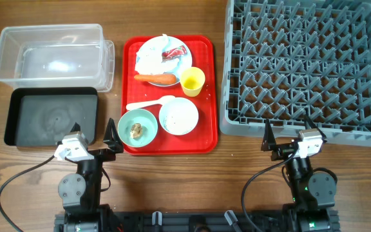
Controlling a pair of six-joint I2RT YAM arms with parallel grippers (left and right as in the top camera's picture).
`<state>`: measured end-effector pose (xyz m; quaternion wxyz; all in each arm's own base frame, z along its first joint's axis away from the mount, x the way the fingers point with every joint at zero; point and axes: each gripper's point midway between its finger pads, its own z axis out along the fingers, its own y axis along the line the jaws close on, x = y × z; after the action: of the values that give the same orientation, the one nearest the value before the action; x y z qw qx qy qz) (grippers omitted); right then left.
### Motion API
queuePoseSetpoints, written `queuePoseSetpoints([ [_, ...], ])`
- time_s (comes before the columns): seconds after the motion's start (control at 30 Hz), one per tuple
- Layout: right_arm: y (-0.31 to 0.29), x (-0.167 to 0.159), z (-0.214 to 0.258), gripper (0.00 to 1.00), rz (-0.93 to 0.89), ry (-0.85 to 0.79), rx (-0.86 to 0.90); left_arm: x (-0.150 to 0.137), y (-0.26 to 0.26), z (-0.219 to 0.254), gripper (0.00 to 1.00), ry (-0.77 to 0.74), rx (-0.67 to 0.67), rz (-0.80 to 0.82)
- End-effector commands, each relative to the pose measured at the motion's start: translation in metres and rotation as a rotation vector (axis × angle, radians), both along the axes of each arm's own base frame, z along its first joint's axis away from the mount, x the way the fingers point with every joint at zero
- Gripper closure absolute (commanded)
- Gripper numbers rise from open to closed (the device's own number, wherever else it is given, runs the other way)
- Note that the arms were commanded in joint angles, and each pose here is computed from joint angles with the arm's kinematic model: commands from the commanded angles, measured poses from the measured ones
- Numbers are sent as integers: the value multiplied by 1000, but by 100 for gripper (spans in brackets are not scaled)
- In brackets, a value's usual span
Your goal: Sort waste into correct bins and load items into the dishwasher rack
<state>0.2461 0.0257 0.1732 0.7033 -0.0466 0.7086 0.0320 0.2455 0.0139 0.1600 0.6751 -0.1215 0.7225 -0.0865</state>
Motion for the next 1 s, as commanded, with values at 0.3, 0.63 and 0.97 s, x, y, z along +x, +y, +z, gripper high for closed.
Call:
queuePoseSetpoints([
  [0.3, 1, 0, 1, 0, 7, -6, 9, 0, 0, -3, 0, 1, 6, 2],
  [0.63, 1, 0, 1, 0, 7, -6, 9, 0, 0, -3, 0, 1, 6, 2],
  [0.97, 1, 0, 1, 0, 7, -8, -13, 0, 0, -3, 0, 1, 6, 2],
])
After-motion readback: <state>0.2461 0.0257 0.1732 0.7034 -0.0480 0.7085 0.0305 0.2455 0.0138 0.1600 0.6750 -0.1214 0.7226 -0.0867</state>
